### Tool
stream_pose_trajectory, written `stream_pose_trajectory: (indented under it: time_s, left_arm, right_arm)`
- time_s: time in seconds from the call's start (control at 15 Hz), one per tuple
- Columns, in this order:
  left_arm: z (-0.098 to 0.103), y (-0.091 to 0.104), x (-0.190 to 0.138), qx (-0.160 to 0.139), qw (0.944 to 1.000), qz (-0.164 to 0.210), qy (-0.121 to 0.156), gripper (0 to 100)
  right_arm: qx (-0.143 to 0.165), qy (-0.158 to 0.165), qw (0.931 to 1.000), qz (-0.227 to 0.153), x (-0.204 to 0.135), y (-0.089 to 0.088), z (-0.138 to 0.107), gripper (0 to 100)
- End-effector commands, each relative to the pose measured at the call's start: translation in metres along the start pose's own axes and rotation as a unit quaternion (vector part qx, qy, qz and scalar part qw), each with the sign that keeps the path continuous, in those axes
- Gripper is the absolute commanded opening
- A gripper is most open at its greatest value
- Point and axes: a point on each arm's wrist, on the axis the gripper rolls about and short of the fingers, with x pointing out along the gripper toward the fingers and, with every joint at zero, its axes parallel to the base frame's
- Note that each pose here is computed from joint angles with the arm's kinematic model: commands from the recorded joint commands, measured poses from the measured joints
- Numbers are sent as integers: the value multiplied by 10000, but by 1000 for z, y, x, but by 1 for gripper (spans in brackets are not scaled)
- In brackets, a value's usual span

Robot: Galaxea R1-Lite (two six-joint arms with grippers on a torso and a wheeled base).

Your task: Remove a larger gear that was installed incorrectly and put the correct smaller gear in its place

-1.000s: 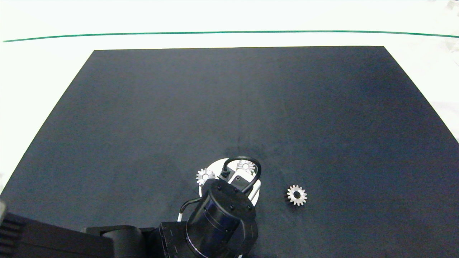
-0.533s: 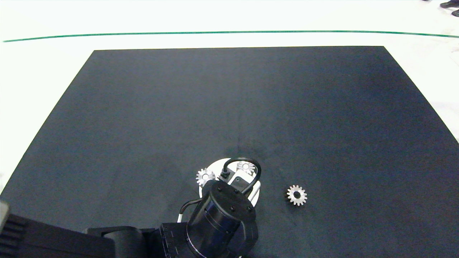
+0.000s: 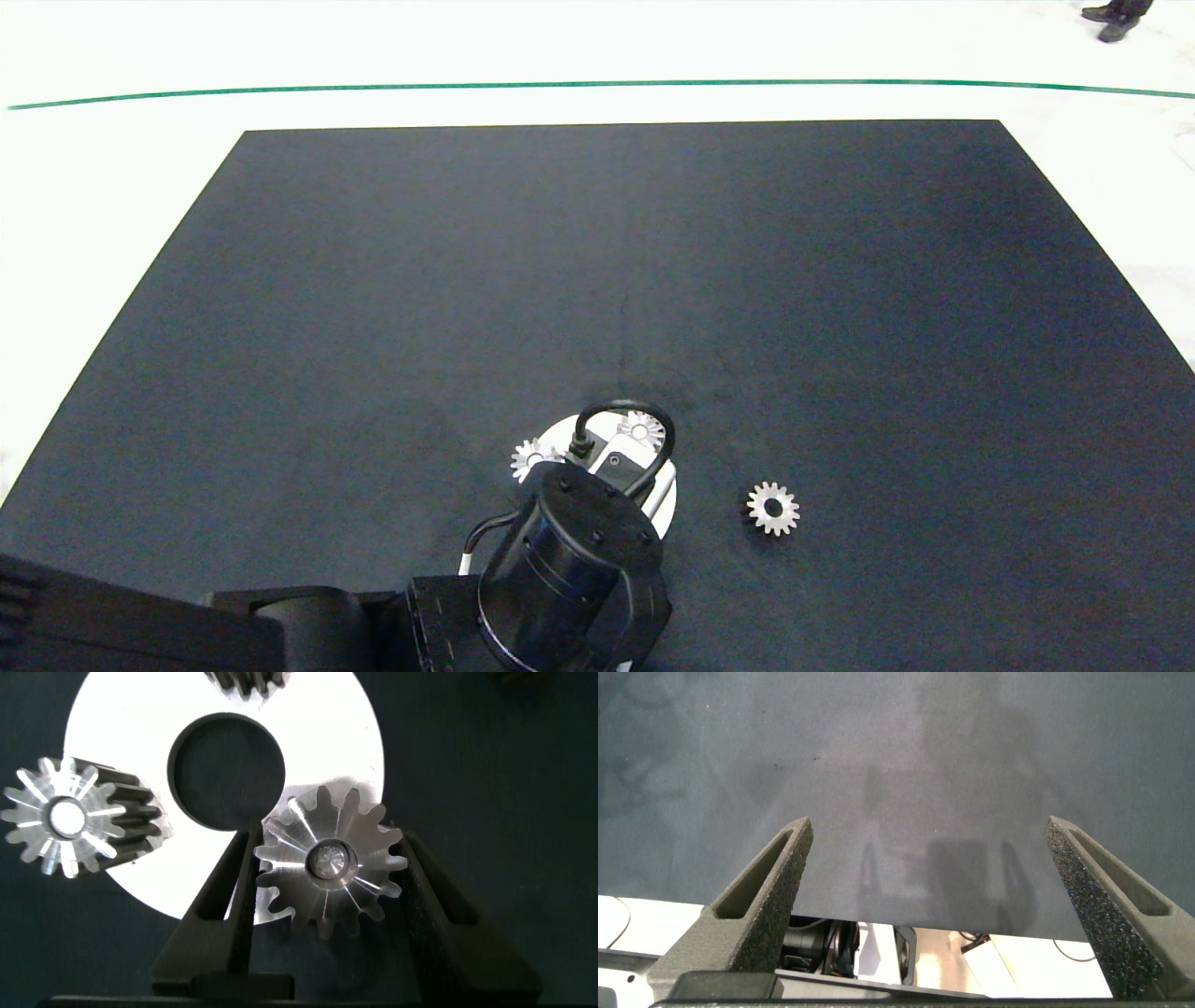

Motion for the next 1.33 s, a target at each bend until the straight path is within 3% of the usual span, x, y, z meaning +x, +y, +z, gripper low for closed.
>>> stream_pose_trajectory:
  time_s: [0.07, 0.47, 0.67, 0.87, 1.07, 1.33]
  left_arm:
    - [7, 5, -8, -98, 9998, 21, -160, 31]
    - [22, 18, -28, -262, 9986, 39, -466, 31]
    - [32, 37, -44, -316, 9985, 194, -412, 31]
    - [35, 80, -44, -225, 9960, 859, -139, 31]
    - [41, 126, -33, -557, 9852, 1618, -76, 31]
    - [36, 151, -17, -550, 9776, 2018, 222, 31]
  right_arm:
    - [0, 36, 10000, 2, 1, 0, -1, 100]
    - [0, 29, 10000, 2, 1, 0, 0, 100]
    - [0, 29, 10000, 2, 1, 0, 0, 100]
    - [0, 36, 10000, 2, 1, 0, 0, 100]
    - [0, 36, 10000, 2, 1, 0, 0, 100]
    - [0, 36, 10000, 2, 1, 0, 0, 100]
